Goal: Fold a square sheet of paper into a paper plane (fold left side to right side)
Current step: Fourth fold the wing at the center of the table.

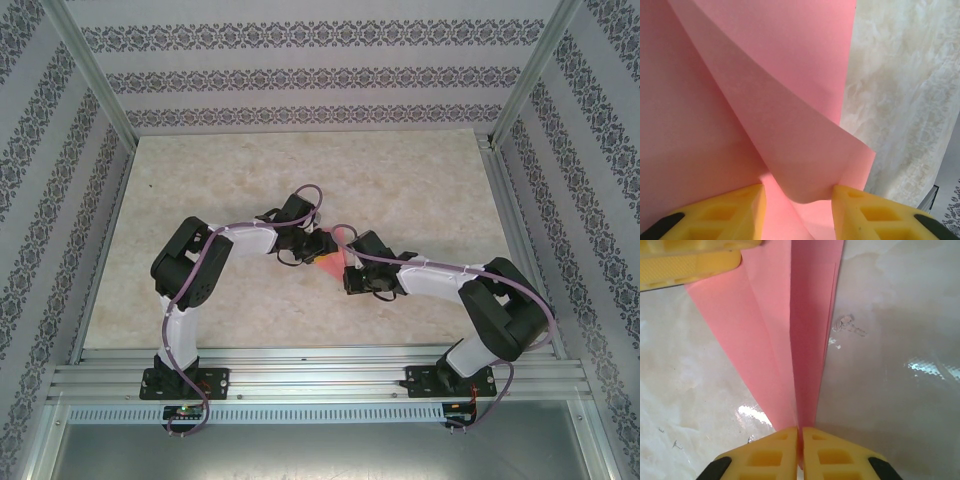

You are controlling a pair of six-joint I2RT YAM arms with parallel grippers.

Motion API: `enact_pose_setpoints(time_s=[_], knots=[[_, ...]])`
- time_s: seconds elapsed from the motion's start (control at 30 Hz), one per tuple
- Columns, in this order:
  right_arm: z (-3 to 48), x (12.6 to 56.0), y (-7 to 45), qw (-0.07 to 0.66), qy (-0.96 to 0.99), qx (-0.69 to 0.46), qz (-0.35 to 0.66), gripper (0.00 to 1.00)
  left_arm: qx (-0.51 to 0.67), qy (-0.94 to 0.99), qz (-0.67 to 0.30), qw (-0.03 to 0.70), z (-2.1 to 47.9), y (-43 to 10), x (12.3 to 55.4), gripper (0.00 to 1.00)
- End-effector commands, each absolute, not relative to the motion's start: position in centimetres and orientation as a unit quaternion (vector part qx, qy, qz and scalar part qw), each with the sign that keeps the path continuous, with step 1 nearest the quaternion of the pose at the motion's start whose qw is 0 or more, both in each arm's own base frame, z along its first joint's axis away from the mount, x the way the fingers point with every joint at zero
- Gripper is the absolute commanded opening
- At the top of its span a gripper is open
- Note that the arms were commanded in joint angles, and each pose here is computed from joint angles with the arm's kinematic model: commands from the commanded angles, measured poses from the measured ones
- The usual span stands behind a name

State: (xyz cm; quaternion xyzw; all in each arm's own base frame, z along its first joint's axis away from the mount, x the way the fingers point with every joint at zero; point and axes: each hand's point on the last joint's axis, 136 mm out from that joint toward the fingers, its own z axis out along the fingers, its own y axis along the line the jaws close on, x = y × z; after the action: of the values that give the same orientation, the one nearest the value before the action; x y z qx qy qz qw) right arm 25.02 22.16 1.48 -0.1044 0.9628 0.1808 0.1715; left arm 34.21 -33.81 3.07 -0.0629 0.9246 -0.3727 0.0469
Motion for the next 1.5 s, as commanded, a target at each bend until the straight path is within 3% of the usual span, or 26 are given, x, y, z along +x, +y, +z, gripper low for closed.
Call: enact_pose_setpoints(time_s=[0.0, 0.13, 0.23, 0.53, 0.83, 1.3, 1.47], knots=[[0.9, 23.9, 22.2, 0.153, 0.965, -0.108, 0.183, 0.06, -0.062, 0.935, -0.346, 0.047, 1.6, -33.4, 34.2, 0.41], [1.3, 23.9, 22.3, 0.153, 0.964, -0.109, 0.188, 0.04, -0.062, 0.936, -0.344, 0.047, 1.6, -33.4, 34.2, 0.41], [2.5, 24.3, 22.4, 0.162, 0.956, -0.099, 0.222, 0.17, -0.062, 0.936, -0.344, 0.047, 1.6, -33.3, 34.2, 0.41], [7.6, 29.1, 23.3, 0.198, 0.907, -0.062, 0.367, 0.30, -0.061, 0.936, -0.344, 0.046, 1.5, -33.4, 34.1, 0.41], [6.7, 34.0, 24.0, 0.194, 0.890, -0.042, 0.411, 0.28, -0.062, 0.936, -0.345, 0.045, 1.4, -33.3, 34.0, 0.41], [4.8, 35.7, 24.3, 0.182, 0.882, -0.025, 0.433, 0.21, -0.063, 0.935, -0.346, 0.046, 1.6, -33.3, 34.0, 0.41], [4.6, 35.8, 24.2, 0.182, 0.883, -0.023, 0.431, 0.10, -0.063, 0.936, -0.344, 0.045, 1.5, -33.3, 34.0, 0.41]])
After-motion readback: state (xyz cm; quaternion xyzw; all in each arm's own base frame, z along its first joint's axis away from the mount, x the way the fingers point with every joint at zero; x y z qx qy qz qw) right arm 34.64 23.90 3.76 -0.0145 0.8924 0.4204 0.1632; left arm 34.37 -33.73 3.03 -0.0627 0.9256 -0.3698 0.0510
